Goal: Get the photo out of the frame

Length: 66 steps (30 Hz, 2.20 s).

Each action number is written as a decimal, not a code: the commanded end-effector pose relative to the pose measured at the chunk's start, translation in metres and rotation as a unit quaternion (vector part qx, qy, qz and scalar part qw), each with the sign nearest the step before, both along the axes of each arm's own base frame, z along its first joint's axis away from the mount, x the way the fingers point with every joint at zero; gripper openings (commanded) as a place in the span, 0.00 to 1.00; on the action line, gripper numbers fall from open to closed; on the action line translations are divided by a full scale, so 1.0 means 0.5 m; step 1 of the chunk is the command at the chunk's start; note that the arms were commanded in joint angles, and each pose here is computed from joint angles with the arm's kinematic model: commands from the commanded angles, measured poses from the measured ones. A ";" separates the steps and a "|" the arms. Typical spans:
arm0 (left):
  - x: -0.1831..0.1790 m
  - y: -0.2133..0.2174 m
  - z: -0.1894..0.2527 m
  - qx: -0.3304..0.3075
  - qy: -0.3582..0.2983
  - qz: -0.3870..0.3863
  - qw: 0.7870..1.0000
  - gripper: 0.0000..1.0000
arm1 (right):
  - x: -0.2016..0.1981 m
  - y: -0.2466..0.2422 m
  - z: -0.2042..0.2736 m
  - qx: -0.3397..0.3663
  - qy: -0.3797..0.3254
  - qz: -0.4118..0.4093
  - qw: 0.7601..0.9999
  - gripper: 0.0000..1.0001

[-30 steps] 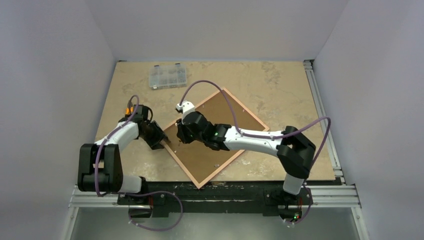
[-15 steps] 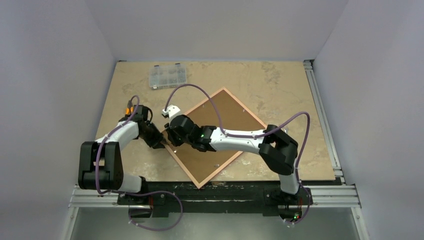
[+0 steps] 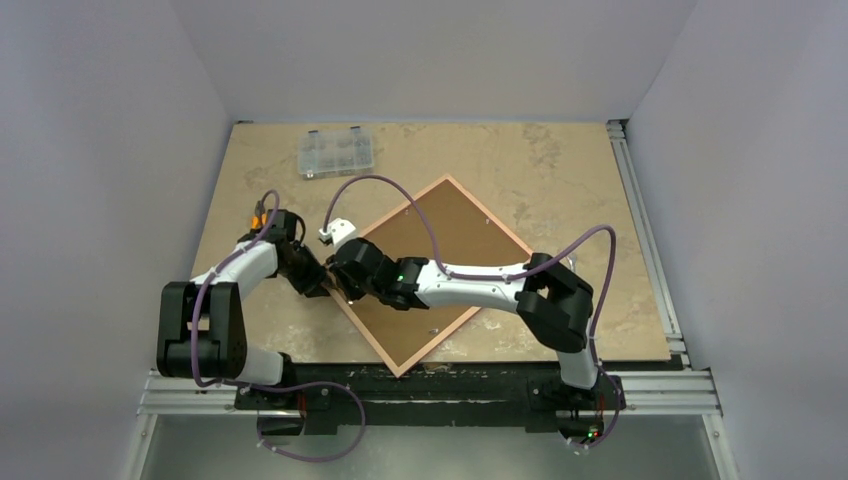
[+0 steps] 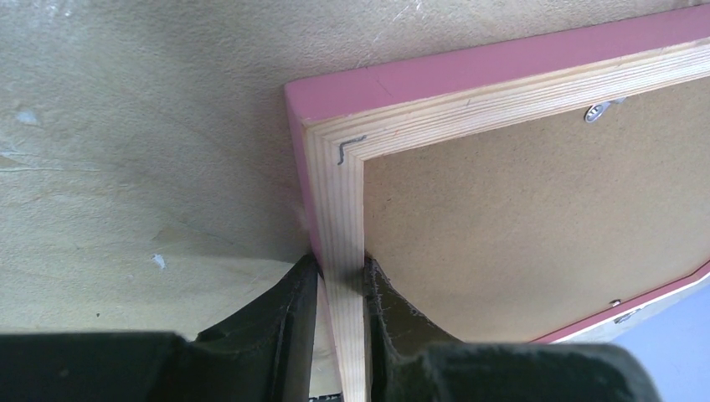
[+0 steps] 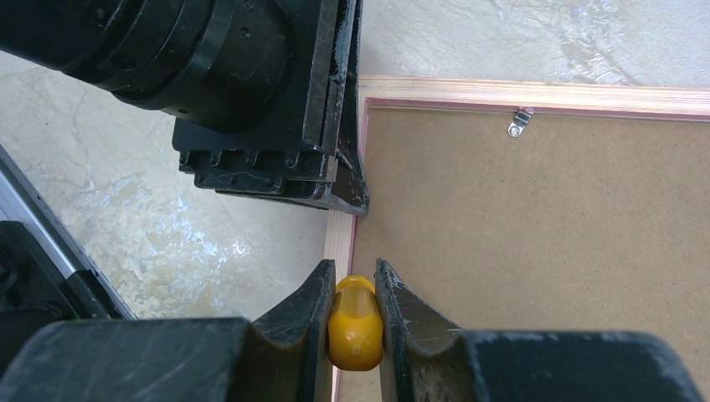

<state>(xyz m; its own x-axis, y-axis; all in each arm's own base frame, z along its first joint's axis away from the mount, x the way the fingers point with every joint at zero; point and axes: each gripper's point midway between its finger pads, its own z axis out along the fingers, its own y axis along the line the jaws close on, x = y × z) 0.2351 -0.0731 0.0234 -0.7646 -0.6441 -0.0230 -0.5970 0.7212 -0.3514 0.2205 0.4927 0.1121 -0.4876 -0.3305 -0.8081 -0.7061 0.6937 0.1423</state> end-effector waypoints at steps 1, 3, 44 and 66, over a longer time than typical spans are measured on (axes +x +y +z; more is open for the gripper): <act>0.026 0.004 0.016 0.003 -0.023 -0.012 1.000 0.00 | -0.011 -0.005 -0.004 -0.025 -0.002 0.001 1.000 0.00; 0.024 0.005 0.016 0.005 -0.022 -0.012 1.000 0.00 | -0.017 -0.008 -0.005 -0.032 -0.002 0.005 0.999 0.00; 0.025 0.003 0.011 0.001 -0.018 -0.016 1.000 0.00 | -0.069 -0.021 -0.024 -0.084 0.024 0.033 0.996 0.00; 0.024 0.003 0.009 0.000 -0.014 -0.013 1.000 0.00 | -0.057 -0.088 -0.003 -0.215 0.017 -0.045 0.975 0.00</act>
<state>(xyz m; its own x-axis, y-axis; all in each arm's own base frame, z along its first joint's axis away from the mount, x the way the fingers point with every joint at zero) 0.2351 -0.0731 0.0232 -0.7742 -0.6328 -0.0157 -0.5898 0.7301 -0.3451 0.1892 0.4731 0.1029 -0.5557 -0.5480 -0.6252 -0.6770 0.7348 -0.0424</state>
